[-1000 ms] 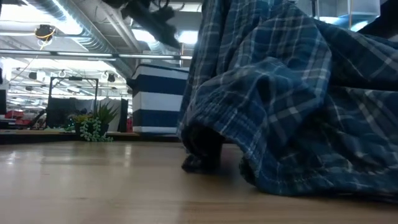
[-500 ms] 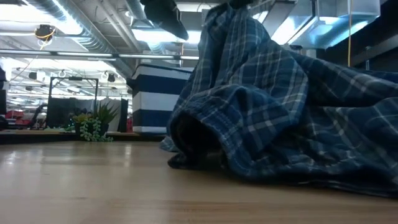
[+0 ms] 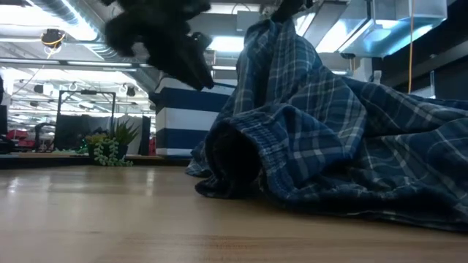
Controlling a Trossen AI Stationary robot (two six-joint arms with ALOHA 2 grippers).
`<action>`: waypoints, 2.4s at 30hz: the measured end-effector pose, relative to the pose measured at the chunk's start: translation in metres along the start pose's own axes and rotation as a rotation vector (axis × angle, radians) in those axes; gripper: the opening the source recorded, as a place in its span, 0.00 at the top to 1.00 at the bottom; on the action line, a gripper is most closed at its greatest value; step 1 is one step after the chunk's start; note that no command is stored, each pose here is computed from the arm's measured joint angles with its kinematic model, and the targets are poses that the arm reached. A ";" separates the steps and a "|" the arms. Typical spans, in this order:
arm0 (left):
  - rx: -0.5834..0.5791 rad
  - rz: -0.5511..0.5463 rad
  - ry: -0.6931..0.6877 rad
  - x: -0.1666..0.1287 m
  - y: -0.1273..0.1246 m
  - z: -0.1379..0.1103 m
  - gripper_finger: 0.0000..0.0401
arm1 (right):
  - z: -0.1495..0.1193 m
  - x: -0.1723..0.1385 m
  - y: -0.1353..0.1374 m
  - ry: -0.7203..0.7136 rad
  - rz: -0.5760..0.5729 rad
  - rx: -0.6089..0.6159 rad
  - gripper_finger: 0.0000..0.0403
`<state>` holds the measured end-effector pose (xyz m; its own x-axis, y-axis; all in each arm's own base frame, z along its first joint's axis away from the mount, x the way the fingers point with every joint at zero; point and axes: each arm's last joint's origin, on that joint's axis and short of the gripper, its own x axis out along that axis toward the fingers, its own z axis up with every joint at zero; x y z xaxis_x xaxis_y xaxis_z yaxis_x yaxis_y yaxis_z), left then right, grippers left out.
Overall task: Fold Laundry from Bin
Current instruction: Fold the blue checkered pants
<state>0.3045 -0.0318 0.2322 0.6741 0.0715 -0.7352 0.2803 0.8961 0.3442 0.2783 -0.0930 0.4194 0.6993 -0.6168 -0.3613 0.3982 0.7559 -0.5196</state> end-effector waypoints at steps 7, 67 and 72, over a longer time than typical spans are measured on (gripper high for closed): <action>-0.009 -0.066 -0.168 0.006 -0.053 0.001 0.59 | 0.003 -0.003 -0.003 -0.022 -0.017 0.019 0.58; 0.607 -0.084 -0.083 0.066 -0.123 -0.017 0.59 | 0.012 -0.108 0.194 0.028 0.326 -0.149 0.48; 0.615 -0.088 -0.085 0.065 -0.126 -0.017 0.59 | 0.012 -0.108 0.194 0.028 0.326 -0.149 0.48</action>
<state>0.3011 -0.1326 0.1314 0.6756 -0.0489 -0.7357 0.6620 0.4795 0.5761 0.2877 0.1228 0.3672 0.7578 -0.3562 -0.5467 0.0647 0.8747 -0.4804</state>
